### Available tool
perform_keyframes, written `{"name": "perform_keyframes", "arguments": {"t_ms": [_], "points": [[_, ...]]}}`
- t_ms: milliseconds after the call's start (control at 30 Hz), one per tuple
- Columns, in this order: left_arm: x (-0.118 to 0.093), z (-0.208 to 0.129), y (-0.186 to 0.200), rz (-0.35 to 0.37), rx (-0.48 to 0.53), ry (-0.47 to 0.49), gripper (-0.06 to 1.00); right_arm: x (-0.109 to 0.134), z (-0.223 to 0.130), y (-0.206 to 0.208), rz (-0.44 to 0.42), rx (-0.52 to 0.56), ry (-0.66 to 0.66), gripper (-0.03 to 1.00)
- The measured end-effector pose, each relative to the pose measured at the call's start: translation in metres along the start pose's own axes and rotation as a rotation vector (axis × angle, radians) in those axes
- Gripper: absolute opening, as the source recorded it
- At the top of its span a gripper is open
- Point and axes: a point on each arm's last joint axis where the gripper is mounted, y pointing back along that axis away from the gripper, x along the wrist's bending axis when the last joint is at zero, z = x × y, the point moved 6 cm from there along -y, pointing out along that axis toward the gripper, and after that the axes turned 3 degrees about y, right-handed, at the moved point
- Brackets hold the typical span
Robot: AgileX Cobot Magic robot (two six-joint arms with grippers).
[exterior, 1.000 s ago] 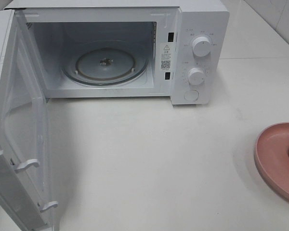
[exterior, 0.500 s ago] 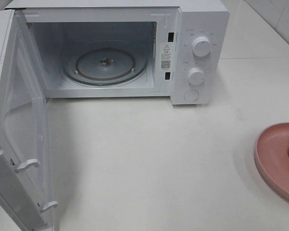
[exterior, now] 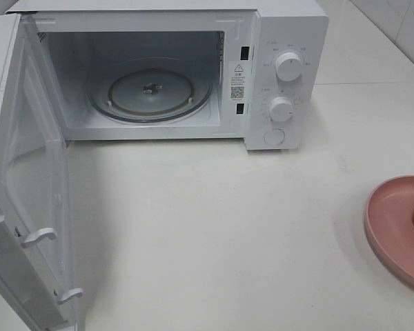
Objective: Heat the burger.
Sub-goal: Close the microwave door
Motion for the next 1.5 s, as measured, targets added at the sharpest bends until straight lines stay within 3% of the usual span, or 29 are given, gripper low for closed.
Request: {"name": "perform_keyframes", "arguments": {"t_ms": [33, 67, 133, 333, 367, 533, 1167, 1500], "points": [[-0.01, -0.001, -0.006, -0.074, -0.015, -0.014, 0.0, 0.0, 0.0, 0.0, 0.0, 0.0, 0.0, 0.75], [-0.01, -0.001, -0.006, -0.074, -0.015, -0.014, 0.0, 0.0, 0.0, 0.0, 0.0, 0.0, 0.0, 0.75], [-0.02, -0.007, -0.012, -0.144, -0.008, -0.025, 0.0, 0.0, 0.0, 0.0, 0.0, 0.0, 0.0, 0.75], [-0.031, -0.018, -0.022, -0.215, 0.026, -0.006, 0.0, 0.0, 0.0, 0.0, 0.0, 0.0, 0.0, 0.75], [-0.042, -0.021, -0.028, -0.263, 0.042, -0.012, 0.0, 0.0, 0.0, 0.0, 0.0, 0.0, 0.0, 0.75], [-0.071, -0.027, -0.039, -0.365, 0.073, -0.044, 0.0, 0.0, 0.0, 0.0, 0.0, 0.0, 0.0, 0.75], [-0.144, -0.014, -0.079, -0.468, 0.045, -0.024, 0.0, 0.0, 0.0, 0.0, 0.0, 0.0, 0.0, 0.75], [-0.181, 0.001, -0.105, -0.448, 0.01, -0.006, 0.0, 0.0, 0.0, 0.0, 0.0, 0.0, 0.0, 0.75]]}}
